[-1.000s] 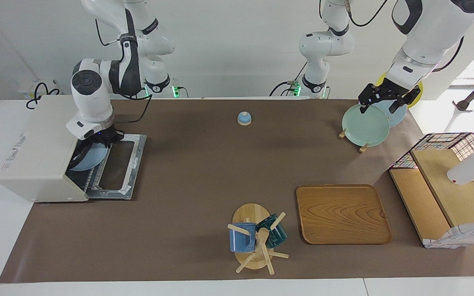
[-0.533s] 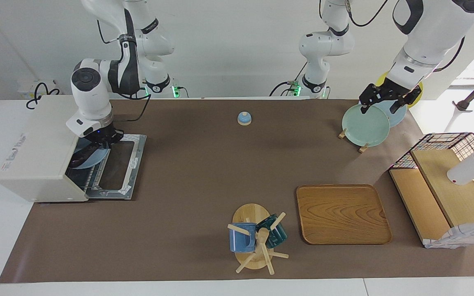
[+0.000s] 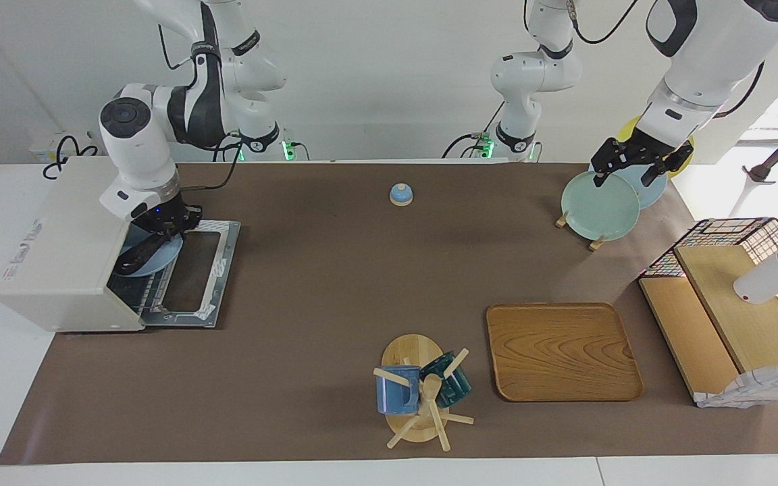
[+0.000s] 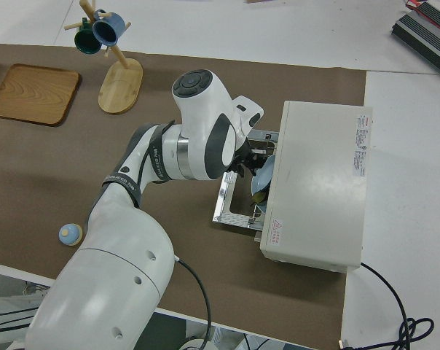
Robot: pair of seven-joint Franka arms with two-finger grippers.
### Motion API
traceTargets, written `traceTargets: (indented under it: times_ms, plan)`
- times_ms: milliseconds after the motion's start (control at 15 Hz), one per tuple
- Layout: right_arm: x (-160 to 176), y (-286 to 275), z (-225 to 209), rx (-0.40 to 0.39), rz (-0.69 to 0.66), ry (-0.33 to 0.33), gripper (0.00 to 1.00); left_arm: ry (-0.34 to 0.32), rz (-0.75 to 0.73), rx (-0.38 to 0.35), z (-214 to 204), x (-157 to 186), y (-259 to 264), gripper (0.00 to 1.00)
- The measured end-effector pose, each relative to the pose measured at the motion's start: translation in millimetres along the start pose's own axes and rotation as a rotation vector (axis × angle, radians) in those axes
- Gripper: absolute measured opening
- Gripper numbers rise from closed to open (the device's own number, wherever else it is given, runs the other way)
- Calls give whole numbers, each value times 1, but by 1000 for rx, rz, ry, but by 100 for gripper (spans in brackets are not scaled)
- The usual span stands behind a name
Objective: Put eggplant into oven
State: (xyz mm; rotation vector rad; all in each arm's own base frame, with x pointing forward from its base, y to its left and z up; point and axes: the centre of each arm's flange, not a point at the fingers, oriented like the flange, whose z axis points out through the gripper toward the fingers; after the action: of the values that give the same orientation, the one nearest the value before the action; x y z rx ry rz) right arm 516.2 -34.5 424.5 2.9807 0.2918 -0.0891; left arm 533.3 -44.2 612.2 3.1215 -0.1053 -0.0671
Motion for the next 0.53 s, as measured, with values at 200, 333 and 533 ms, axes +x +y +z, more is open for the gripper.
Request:
traceTargets:
  times_ms: [200, 333, 533]
  plan:
    - [23, -46, 8, 25, -7, 62, 1, 0, -1, 0, 0, 0, -1, 100]
    - [40, -79, 35, 30, 2, 74, 1, -1, -2, 0, 0, 0, -1, 100]
    - [54, -94, 81, 37, 20, 49, 1, -1, -2, 0, 1, 0, -1, 100]
